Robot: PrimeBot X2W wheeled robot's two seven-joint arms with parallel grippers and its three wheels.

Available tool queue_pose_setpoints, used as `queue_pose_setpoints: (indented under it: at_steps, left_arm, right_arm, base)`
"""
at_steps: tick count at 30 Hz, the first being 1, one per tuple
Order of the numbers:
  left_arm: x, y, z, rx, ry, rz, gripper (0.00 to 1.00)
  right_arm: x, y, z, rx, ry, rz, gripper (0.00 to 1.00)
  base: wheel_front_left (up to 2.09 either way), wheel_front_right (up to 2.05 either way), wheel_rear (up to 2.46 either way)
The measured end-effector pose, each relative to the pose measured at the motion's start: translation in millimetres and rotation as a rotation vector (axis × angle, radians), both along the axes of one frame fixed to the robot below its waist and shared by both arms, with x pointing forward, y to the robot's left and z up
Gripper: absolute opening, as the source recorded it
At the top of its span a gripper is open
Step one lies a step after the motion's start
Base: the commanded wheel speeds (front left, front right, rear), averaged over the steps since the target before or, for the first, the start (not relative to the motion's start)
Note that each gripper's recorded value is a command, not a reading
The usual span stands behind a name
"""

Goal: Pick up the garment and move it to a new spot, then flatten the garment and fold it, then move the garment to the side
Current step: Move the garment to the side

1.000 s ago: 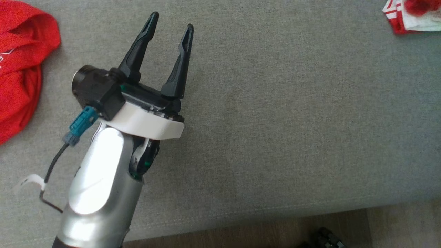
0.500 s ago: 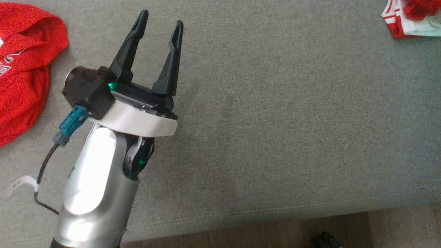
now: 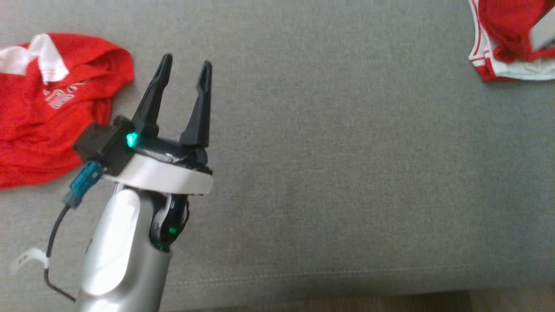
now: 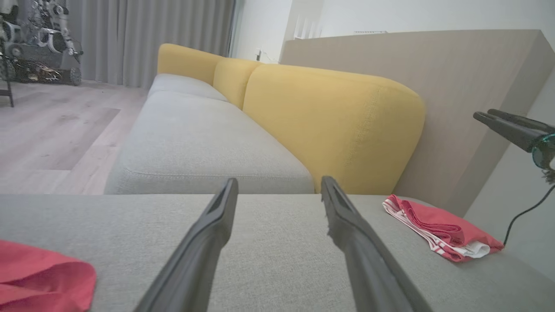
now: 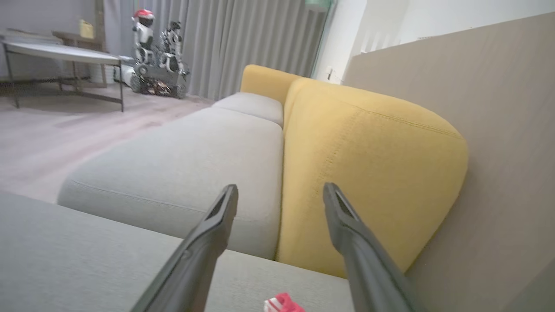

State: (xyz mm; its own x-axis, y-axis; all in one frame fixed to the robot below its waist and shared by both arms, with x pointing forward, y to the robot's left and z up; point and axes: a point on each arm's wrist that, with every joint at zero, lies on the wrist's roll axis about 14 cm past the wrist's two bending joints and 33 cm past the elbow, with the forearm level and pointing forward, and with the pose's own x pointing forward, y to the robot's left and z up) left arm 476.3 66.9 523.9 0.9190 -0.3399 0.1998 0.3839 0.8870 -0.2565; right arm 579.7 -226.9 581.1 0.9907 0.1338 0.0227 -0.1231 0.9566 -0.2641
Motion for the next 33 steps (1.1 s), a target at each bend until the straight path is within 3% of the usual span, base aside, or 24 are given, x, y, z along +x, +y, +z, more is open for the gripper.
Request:
queue_pose_setpoints:
  at_steps: [13,21,33]
  left_arm:
    - [-38,40,8,-0.009,0.015,0.115,1.0]
    - [-57,45,-1,-0.026,0.056,0.131,1.0]
    - [-76,48,-10,-0.023,0.091,0.156,1.0]
  right_arm:
    - [-74,92,-22,0.234,-0.055,0.179,1.0]
    - [-114,104,-50,0.337,-0.032,0.15,1.0]
    - [-143,96,-70,0.329,-0.014,0.094,1.0]
  base:
    - [0.0,0.0,0.0]
    - [0.0,0.0,0.0]
    - [0.0,0.0,0.0]
